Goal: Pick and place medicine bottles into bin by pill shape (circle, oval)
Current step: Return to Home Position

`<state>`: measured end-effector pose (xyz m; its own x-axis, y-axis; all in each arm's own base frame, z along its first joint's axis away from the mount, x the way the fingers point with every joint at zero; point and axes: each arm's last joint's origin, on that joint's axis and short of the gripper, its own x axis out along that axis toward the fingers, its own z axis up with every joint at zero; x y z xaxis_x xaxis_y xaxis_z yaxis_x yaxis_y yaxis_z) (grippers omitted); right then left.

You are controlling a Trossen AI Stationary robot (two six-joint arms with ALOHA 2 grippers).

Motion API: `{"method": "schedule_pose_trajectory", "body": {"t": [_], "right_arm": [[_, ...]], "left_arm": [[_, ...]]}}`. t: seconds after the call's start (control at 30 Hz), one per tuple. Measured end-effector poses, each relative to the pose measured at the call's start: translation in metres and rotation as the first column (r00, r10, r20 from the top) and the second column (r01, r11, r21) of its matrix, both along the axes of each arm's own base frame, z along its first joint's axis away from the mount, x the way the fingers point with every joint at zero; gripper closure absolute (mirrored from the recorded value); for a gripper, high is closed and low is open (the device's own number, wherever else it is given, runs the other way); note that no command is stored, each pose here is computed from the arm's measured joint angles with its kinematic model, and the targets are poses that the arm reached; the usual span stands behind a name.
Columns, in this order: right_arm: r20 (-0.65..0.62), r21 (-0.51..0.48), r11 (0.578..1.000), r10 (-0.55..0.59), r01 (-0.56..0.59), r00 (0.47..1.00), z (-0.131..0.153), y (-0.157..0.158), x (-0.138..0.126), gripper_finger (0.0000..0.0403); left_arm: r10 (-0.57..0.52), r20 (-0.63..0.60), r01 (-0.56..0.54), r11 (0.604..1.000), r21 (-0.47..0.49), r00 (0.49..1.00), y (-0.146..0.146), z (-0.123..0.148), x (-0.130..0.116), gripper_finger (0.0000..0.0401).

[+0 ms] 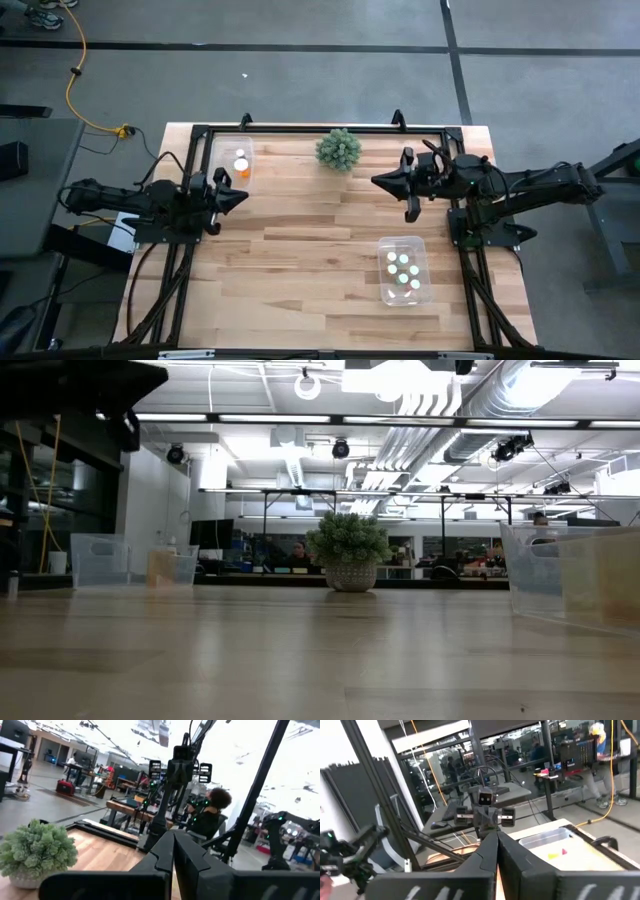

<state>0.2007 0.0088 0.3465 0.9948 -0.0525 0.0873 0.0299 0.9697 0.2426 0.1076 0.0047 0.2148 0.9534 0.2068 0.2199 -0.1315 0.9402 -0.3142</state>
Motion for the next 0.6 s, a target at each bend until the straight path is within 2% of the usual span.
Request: {"method": "schedule_pose_trajectory", "body": {"t": [0.23,0.43,0.53,0.6], "right_arm": [[-0.002,0.026,1.0,0.002,-0.002,1.0,0.0,0.0,0.0,0.0402],[0.0,0.051,0.999,0.009,-0.009,1.0,0.0,0.0,0.0,0.0403],[-0.001,0.048,0.998,0.042,-0.042,0.999,0.0,0.001,0.0,0.0403],[0.0,0.045,0.996,0.077,-0.077,0.997,0.0,0.002,0.0,0.0403]], "left_arm": [[-0.009,0.026,0.01,0.999,-0.042,1.0,0.0,-0.022,-0.008,0.0401],[-0.027,-0.087,0.021,0.997,-0.07,0.996,0.0,-0.036,-0.009,0.0401],[-0.114,-0.119,0.115,0.993,0.005,0.986,-0.003,-0.038,-0.009,0.0401],[-0.192,-0.192,0.202,0.979,0.034,0.962,-0.005,-0.044,-0.01,0.0401]]}}
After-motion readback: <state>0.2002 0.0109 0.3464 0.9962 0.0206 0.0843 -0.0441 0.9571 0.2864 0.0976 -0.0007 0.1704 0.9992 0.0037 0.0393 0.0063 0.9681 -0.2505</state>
